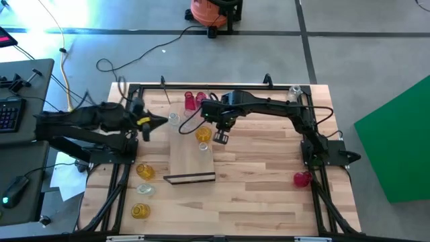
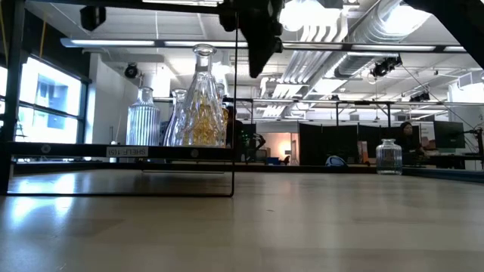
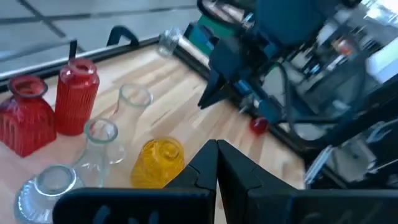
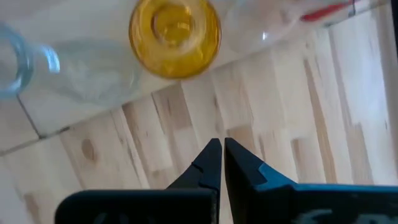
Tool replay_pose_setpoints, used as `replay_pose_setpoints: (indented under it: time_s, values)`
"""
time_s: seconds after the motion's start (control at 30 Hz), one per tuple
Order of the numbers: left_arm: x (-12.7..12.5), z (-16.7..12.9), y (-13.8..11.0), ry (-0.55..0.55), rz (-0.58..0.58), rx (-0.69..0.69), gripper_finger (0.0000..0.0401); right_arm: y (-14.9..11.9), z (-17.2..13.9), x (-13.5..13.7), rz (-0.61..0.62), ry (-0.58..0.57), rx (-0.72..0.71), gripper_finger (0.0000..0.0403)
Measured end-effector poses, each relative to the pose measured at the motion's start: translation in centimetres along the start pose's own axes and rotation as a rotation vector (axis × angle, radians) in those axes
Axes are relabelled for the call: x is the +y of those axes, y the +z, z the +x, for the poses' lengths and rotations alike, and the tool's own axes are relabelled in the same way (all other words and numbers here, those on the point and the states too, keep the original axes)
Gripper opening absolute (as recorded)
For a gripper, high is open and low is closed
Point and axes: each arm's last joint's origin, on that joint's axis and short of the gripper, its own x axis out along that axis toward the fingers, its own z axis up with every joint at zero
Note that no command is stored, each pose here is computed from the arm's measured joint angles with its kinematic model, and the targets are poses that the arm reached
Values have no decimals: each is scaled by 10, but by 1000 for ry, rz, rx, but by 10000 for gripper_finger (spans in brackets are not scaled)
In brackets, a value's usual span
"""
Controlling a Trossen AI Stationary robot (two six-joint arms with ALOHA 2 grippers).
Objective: Sort vases onto shelf
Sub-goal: Put the red vase on the shelf aligned with the other red vase
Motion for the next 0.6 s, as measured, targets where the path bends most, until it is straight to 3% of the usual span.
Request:
replay_pose_setpoints:
  time_s: [0.2,0.33,0.6]
  values:
    - [10,-24,0,-26,-4,-15,0,-18,-36,26,1,63,0,0]
    - [15,-36,-4,-64,0,26,0,-37,-68,52,38,177,-40,0]
    - [22,-52,-15,-199,10,192,0,-71,-97,93,429,246,-5,0]
